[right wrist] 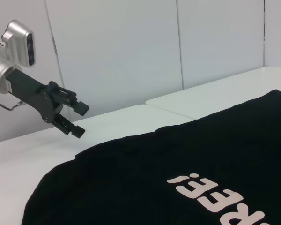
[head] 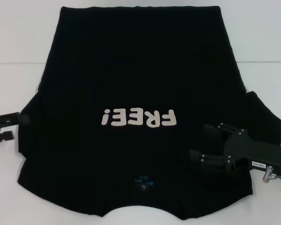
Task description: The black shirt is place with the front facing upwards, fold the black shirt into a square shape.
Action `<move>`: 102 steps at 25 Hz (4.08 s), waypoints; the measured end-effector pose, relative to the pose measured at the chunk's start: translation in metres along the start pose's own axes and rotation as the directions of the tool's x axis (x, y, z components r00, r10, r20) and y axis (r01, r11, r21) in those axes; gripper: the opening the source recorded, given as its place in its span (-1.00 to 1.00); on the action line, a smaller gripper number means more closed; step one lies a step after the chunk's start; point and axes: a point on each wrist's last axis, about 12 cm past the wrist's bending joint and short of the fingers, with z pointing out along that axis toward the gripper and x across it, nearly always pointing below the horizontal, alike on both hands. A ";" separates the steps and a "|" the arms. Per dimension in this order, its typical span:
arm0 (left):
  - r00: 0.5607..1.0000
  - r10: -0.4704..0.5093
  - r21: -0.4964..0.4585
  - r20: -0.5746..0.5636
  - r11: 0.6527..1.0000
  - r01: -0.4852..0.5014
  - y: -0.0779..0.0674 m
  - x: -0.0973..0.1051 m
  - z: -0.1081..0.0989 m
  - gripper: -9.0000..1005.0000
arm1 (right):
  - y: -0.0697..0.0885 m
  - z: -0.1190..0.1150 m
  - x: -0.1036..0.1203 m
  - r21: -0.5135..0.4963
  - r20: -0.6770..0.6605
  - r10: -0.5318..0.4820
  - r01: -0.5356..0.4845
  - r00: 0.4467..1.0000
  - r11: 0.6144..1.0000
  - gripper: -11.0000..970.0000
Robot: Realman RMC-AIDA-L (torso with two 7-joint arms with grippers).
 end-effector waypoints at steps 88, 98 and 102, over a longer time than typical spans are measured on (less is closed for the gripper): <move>0.993 -0.025 -0.214 0.112 0.976 0.048 0.026 -0.011 -0.005 -0.95 | 0.005 -0.004 -0.004 -0.047 0.033 0.024 -0.022 0.999 0.999 0.95; 0.987 0.149 -0.163 0.063 0.977 -0.137 -0.021 -0.032 0.019 -0.94 | 0.005 -0.004 -0.004 -0.050 0.032 0.029 -0.027 0.999 0.998 0.95; 0.965 0.264 -0.114 -0.010 0.958 -0.263 -0.055 -0.036 0.041 -0.93 | 0.006 -0.003 -0.003 -0.053 0.030 0.031 -0.029 0.999 0.998 0.95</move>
